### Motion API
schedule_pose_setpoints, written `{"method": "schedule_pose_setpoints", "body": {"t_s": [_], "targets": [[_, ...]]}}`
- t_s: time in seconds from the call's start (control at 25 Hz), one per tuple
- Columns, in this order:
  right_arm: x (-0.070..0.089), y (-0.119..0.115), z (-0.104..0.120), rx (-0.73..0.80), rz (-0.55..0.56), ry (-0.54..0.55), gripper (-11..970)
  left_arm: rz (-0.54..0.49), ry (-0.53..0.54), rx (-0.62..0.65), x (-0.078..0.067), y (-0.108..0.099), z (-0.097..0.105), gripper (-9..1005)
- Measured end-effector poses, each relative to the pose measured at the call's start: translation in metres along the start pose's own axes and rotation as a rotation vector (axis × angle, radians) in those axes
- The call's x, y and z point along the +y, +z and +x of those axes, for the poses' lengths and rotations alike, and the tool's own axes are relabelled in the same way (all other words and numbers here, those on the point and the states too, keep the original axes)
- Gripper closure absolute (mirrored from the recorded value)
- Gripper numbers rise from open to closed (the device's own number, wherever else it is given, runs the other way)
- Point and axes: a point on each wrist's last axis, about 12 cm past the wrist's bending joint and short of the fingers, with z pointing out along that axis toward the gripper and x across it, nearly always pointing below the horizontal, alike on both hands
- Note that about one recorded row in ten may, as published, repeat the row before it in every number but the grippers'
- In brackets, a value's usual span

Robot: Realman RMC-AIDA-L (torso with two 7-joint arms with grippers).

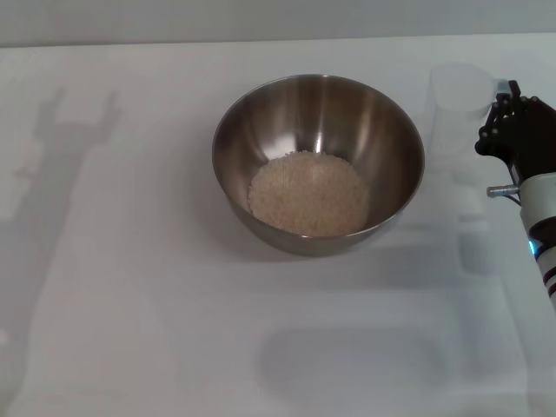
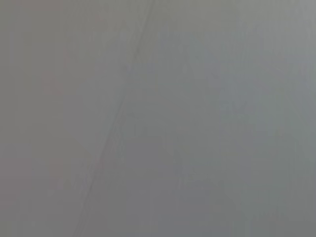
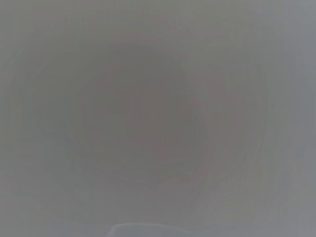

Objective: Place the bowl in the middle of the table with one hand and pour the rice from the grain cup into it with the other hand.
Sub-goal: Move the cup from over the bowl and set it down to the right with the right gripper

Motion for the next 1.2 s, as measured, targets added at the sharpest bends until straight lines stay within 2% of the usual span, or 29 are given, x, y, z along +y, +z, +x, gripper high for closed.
{"method": "schedule_pose_setpoints", "body": {"t_s": [0.48, 1.2], "targets": [[-0.006, 0.016, 0.014, 0.121, -0.048, 0.071, 887, -0.002, 0.003, -0.019, 0.002, -0.008, -0.003, 126], [-0.008, 0.017, 0.019, 0.160, -0.071, 0.053, 782, -0.006, -0.006, -0.030, 0.004, -0.012, -0.005, 126]]}}
